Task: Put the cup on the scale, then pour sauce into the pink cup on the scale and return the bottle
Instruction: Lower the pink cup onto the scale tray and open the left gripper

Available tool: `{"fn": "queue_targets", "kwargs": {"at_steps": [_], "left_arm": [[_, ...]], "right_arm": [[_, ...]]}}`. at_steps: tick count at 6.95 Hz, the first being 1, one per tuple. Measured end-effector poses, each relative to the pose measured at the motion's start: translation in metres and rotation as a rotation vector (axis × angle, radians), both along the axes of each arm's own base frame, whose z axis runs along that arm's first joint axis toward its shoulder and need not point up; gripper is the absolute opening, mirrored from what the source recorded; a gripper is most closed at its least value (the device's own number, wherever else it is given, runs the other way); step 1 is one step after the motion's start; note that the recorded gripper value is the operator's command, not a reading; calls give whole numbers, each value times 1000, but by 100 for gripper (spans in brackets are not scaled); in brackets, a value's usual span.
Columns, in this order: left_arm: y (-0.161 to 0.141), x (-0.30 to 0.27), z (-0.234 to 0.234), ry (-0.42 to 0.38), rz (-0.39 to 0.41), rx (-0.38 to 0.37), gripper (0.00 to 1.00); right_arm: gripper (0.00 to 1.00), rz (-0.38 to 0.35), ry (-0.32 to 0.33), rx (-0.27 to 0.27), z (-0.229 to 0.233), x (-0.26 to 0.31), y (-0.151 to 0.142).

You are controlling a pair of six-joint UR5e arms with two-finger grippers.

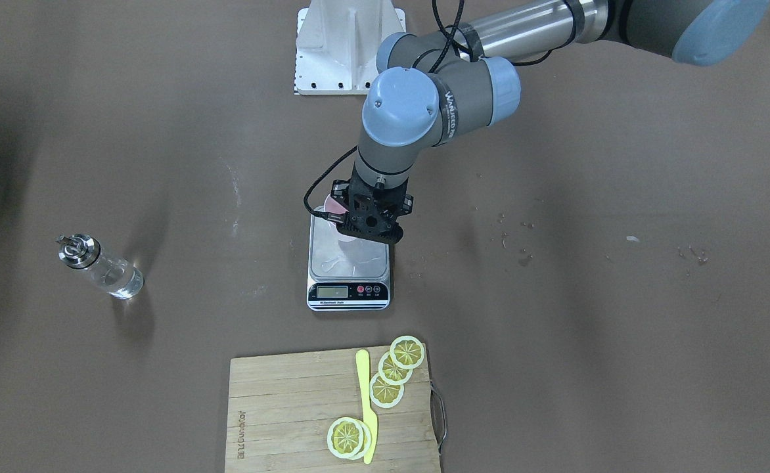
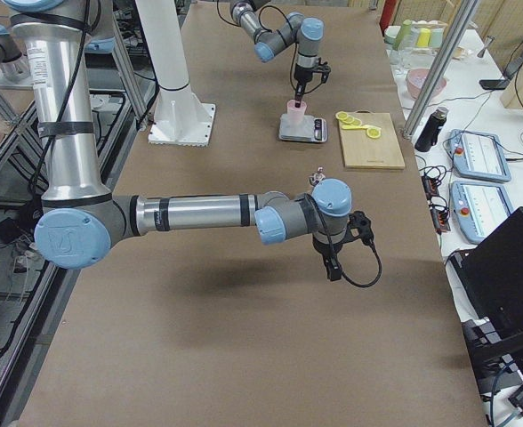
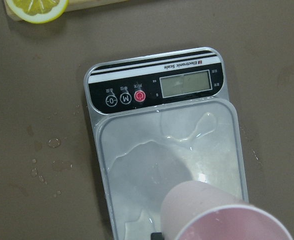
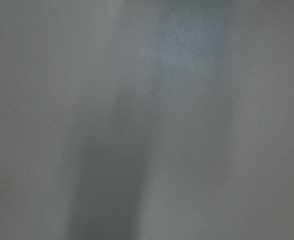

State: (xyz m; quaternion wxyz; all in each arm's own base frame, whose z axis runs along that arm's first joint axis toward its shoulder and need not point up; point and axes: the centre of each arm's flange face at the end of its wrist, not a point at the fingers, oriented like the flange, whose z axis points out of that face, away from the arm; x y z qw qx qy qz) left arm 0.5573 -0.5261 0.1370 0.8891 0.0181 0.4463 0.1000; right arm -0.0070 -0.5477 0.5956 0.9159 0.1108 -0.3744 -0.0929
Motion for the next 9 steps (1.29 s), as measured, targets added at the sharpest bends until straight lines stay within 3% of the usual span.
{"fn": "queue_targets", "kwargs": {"at_steps": [6,7,8,9], "left_arm": [[-9,7,7,-14,-10,11,0],[-10,9,8,-8,-12,13,16],[-11,10,10,-3,-15,14,55],[-12,10,11,-1,-18,13,70]], "right_arm": [[100,-1,-1,2,-1,0,0],[100,-1,-1,3,-1,0,0],[100,-1,-1,4,-2,0,-1],[100,-1,-1,4,-2,0,-1]]}}
